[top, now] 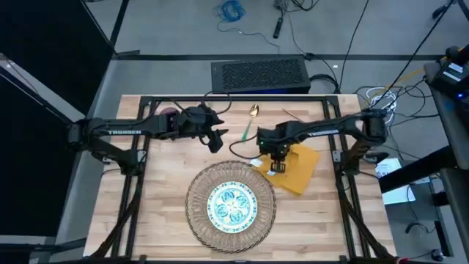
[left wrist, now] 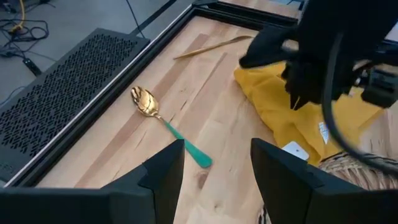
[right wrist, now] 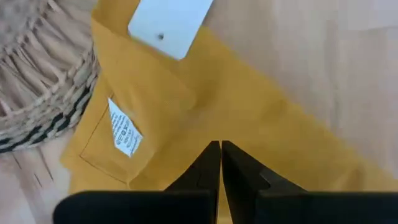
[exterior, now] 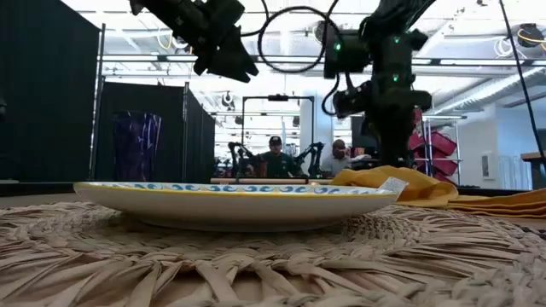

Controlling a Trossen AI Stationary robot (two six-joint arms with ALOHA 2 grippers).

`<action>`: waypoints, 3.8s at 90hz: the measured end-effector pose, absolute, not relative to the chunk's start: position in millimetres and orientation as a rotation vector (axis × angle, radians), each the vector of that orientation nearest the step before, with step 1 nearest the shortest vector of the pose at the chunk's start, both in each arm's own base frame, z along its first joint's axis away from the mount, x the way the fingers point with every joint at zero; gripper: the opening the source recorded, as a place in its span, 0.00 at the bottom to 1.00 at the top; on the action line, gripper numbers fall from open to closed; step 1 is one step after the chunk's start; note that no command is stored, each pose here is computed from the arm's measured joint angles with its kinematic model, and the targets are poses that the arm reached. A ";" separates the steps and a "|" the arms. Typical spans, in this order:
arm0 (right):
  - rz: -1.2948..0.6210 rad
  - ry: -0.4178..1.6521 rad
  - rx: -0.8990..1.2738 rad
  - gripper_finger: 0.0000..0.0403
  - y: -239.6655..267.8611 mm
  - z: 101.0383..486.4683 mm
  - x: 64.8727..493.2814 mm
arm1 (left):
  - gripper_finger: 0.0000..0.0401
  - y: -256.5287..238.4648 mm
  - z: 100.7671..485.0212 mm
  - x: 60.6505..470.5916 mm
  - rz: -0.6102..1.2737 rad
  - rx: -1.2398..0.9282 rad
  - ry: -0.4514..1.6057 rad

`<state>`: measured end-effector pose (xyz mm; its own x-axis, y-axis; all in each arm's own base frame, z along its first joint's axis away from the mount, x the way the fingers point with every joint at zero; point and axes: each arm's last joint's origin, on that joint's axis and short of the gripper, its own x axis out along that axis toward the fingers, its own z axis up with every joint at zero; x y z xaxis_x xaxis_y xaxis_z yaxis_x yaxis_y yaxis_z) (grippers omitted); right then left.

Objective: Set table place
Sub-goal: Fold the yellow table napkin

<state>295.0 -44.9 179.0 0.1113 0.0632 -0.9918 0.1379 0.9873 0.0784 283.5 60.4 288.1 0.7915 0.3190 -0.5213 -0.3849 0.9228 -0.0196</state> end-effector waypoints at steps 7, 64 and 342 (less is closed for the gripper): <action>-0.003 1.439 0.195 0.00 -38.4 177.3 298.8 | 0.43 60.4 288.1 283.5 0.378 -0.122 0.538; -0.080 1.698 0.059 0.00 12.3 176.6 270.6 | 0.43 60.1 287.9 283.5 0.367 -0.126 0.540; -0.740 1.543 0.321 0.00 -88.5 188.7 229.8 | 0.43 56.3 285.0 282.4 0.350 -0.131 0.577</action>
<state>229.8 -88.5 188.7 -0.1298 -0.2273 -0.9651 0.6098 0.7492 -0.2585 282.4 56.3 285.0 0.7811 0.2866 -0.5547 -0.3595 0.9328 -0.0243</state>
